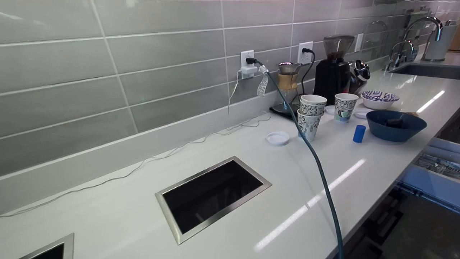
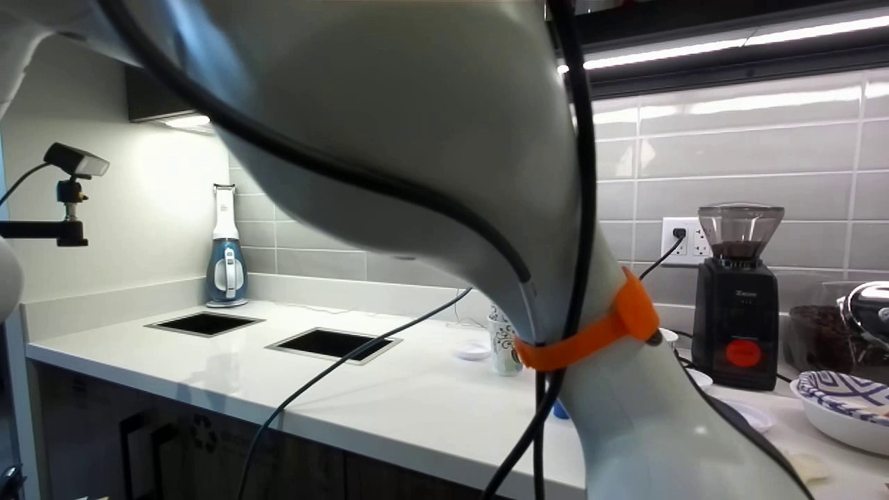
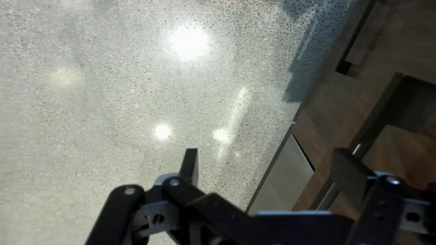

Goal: Open the right drawer fully

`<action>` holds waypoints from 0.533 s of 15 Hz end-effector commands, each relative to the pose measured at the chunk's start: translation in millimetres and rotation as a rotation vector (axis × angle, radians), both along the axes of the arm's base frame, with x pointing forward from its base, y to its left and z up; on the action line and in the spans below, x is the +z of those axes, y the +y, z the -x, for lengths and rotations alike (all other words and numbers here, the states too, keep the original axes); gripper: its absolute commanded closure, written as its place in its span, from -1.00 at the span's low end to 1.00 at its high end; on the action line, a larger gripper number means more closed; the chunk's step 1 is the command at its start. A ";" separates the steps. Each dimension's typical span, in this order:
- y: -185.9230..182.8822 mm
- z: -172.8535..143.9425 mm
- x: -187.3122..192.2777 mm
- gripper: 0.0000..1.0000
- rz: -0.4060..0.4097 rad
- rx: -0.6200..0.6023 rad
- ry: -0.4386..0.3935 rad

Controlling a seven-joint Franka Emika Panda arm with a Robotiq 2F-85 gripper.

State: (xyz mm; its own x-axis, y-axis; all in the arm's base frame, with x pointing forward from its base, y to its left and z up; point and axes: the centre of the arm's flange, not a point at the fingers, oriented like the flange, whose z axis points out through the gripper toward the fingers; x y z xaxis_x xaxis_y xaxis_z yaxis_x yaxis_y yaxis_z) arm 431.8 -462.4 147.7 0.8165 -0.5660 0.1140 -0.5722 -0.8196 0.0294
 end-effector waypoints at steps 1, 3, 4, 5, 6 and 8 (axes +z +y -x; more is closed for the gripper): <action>4.5 2.1 4.3 -1.00 0.092 0.022 0.097; 0.2 -1.1 6.8 -1.00 0.156 0.049 0.163; -2.1 -4.6 7.3 -1.00 0.195 0.066 0.194; -2.7 -7.6 8.2 -1.00 0.236 0.088 0.219; -2.2 -12.2 9.3 -1.00 0.280 0.108 0.245; 4.6 -23.7 13.8 -1.00 0.327 0.146 0.267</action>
